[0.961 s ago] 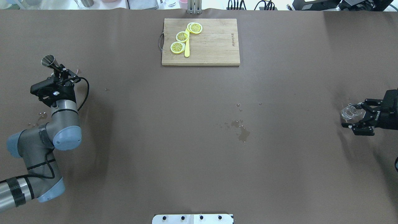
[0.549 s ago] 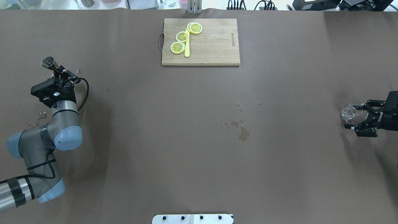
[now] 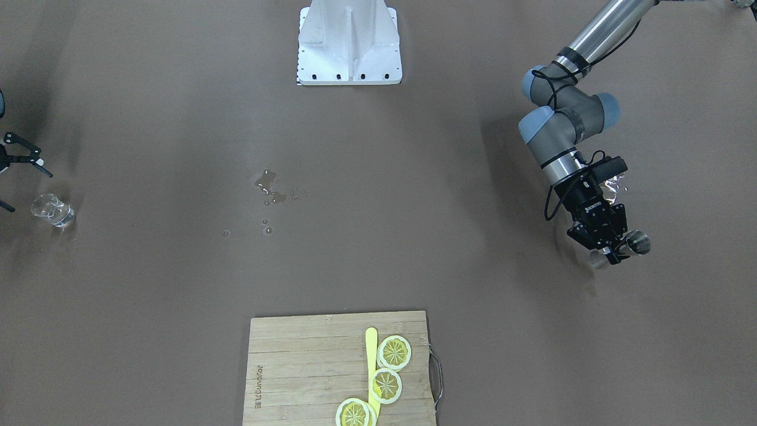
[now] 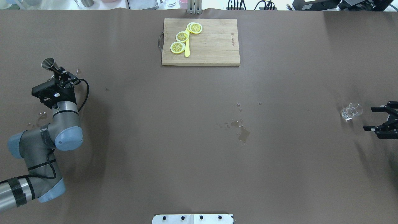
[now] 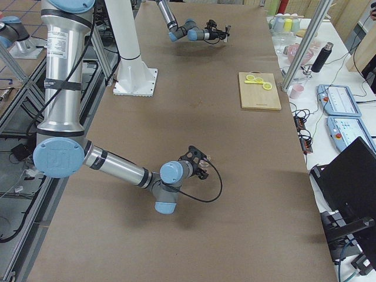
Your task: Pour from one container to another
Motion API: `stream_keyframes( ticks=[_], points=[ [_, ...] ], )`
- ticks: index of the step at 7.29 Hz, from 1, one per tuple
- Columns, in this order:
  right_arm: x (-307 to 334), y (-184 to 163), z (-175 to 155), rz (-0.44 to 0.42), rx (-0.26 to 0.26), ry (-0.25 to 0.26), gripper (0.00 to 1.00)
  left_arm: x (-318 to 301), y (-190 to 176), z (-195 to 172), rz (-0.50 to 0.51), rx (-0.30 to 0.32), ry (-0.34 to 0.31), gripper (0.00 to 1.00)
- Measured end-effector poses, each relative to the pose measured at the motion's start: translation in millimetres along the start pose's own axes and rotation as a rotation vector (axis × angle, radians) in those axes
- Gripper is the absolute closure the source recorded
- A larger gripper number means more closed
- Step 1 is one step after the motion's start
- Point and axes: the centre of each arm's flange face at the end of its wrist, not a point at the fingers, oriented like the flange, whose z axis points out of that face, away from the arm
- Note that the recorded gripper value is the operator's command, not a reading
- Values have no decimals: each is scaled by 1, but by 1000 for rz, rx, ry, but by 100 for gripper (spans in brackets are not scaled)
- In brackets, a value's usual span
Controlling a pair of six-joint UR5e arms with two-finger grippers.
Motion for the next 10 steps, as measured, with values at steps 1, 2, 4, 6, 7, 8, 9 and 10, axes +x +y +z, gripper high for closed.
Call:
stream_keyframes(
  ticks=[1, 2, 4, 6, 7, 8, 9, 10],
  points=[
    [5, 10, -22, 51, -28, -17, 0, 1, 0, -1, -1, 1, 2, 64],
    [10, 20, -43, 117, -62, -33, 0, 2, 1, -2, -1, 2, 4, 58],
    [14, 44, -72, 264, -133, -77, 0, 2, 2, -3, 1, 1, 6, 57],
    [10, 71, -89, 372, -181, -103, 0, 2, 3, -3, 2, 0, 6, 50],
    [11, 78, -92, 412, -200, -100, 0, 2, 3, -3, 1, -1, 6, 39],
    [14, 80, -92, 447, -217, -91, 0, 2, 3, -3, -1, -1, 6, 20],
    [18, 81, -90, 478, -233, -77, 0, 2, 2, -4, -3, 0, 6, 3],
    [22, 80, -88, 507, -248, -57, 0, 3, 2, -4, -5, 0, 8, 3]
  ],
)
